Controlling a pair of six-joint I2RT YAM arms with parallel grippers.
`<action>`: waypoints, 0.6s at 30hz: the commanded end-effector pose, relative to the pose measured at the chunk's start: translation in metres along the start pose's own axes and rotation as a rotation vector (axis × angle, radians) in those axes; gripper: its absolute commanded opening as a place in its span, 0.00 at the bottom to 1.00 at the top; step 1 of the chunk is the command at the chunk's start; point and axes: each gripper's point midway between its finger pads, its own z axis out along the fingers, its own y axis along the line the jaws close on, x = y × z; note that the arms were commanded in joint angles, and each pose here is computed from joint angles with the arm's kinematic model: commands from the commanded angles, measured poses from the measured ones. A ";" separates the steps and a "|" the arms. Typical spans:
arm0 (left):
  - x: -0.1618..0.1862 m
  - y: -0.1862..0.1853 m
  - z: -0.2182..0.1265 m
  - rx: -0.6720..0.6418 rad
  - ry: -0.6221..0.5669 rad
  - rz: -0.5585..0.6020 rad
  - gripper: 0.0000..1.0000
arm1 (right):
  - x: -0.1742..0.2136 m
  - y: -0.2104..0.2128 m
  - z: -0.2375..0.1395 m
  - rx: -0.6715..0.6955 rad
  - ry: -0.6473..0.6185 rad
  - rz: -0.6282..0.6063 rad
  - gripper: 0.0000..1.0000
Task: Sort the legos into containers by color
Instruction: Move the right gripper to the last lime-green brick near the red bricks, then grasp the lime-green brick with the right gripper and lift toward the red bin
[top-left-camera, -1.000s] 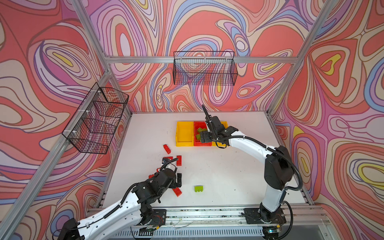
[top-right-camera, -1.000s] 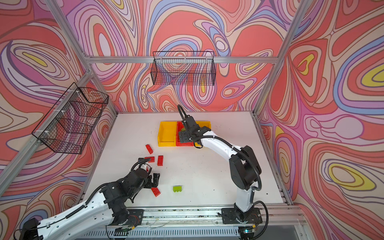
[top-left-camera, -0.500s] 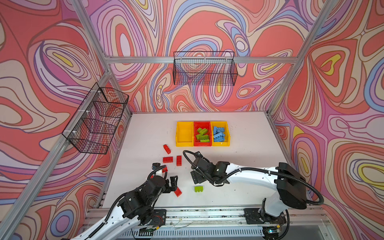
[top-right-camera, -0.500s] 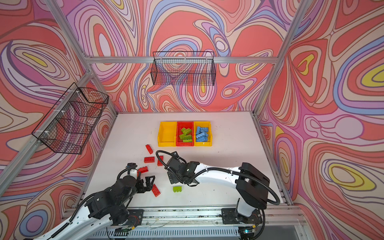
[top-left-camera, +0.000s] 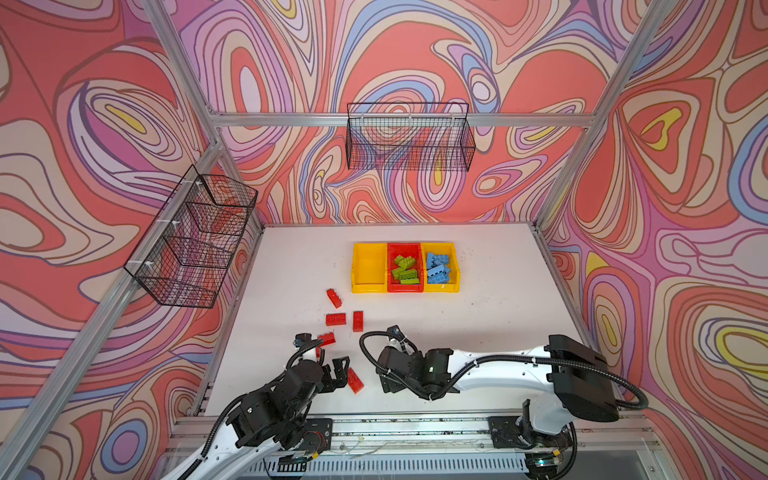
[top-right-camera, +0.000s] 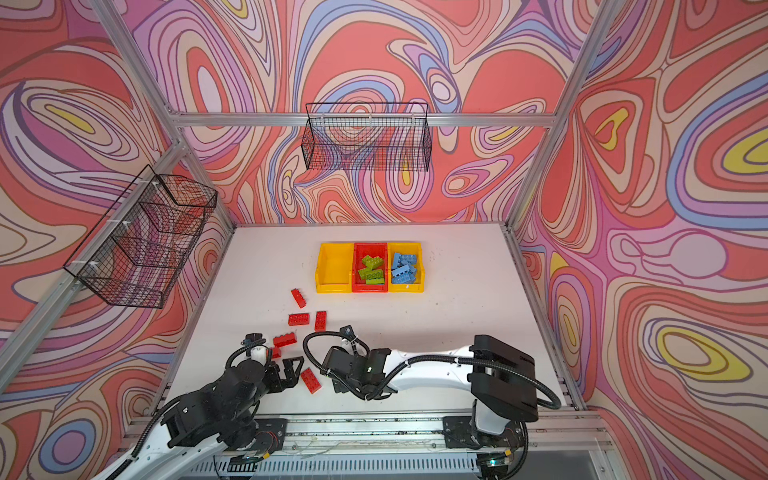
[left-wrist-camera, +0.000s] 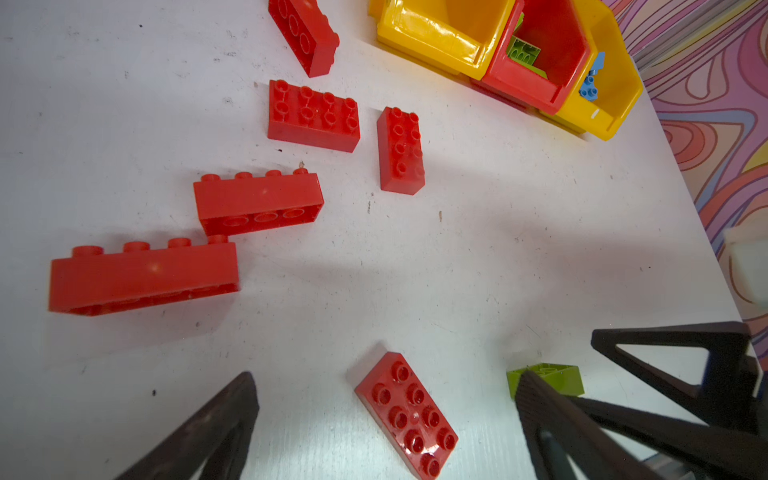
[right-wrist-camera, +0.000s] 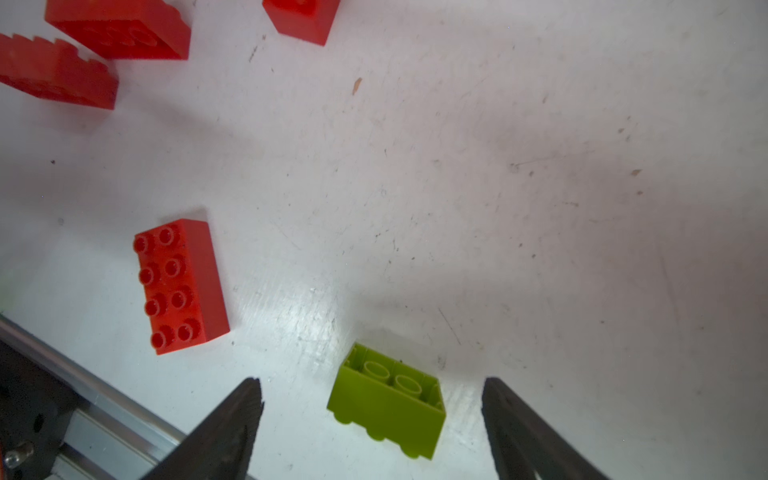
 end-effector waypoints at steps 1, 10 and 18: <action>0.007 0.014 0.001 -0.051 0.015 -0.009 1.00 | 0.008 -0.001 0.010 0.040 0.006 0.059 0.84; 0.007 0.017 0.001 -0.055 0.007 -0.004 1.00 | 0.020 -0.011 0.018 0.081 0.016 0.094 0.71; 0.006 0.018 0.000 -0.060 0.002 0.000 1.00 | 0.028 -0.014 0.027 0.098 0.045 0.097 0.52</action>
